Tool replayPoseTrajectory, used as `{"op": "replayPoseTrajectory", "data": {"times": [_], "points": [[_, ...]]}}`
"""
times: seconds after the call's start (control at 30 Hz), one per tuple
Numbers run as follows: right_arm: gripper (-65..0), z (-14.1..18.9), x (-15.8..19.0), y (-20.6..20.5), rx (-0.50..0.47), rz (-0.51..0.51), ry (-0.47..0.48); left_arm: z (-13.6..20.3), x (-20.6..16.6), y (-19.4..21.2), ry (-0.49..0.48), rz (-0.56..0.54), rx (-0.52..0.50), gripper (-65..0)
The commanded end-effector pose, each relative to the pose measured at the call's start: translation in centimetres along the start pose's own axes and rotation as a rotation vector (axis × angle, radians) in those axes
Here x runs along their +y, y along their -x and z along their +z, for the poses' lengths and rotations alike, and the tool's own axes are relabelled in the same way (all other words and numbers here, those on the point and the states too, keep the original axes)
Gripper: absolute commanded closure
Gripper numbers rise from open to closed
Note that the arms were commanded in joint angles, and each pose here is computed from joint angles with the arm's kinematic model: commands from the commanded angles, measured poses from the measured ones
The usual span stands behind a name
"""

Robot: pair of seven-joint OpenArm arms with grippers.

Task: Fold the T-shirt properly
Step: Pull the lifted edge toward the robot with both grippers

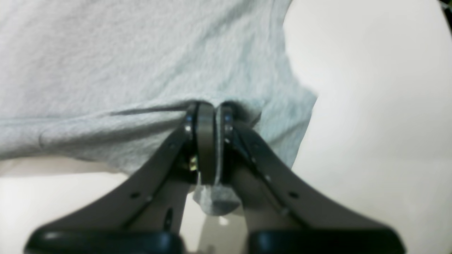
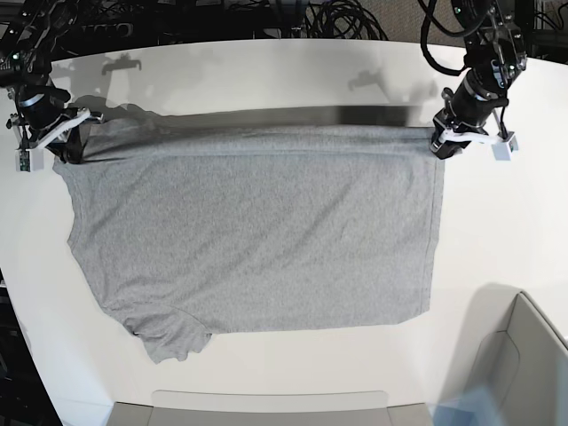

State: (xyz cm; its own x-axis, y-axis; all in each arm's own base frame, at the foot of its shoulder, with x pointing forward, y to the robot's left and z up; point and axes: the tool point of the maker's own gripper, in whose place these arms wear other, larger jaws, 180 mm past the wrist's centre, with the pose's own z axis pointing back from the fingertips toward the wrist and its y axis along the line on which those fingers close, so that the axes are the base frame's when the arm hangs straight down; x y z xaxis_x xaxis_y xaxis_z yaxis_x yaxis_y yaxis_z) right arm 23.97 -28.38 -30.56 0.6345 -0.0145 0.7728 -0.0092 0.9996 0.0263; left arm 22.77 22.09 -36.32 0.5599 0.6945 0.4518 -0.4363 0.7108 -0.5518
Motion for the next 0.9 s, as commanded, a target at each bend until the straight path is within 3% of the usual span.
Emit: {"op": "replayPoseTrajectory", "data": {"times": [0.0,0.27,0.47,0.63,0.87], "points": [[-1.5,0.0,-0.4,-1.7,-0.032,0.048,0.019,-0.3,-0.5,-1.1,0.015,0.001,-0.009,0.0],[-1.5,-3.3,1.8,-3.8,0.003,0.190,0.025,-3.7,-0.5,-3.0,0.019,0.058,0.024,0.0],[-1.5,-6.6,1.6,-3.9,0.052,0.190,0.026,-5.4,-0.4,-4.6,0.014,0.087,0.021,0.0],[-1.5,-8.4,1.4,-4.9,0.062,0.179,0.015,-6.9,-1.7,-5.4,-0.013,-0.006,0.022,0.0],[-1.5,-11.2,2.1,-6.0,0.077,0.207,0.008,-9.0,-1.5,-6.3,-0.033,0.029,0.039,0.0]]}}
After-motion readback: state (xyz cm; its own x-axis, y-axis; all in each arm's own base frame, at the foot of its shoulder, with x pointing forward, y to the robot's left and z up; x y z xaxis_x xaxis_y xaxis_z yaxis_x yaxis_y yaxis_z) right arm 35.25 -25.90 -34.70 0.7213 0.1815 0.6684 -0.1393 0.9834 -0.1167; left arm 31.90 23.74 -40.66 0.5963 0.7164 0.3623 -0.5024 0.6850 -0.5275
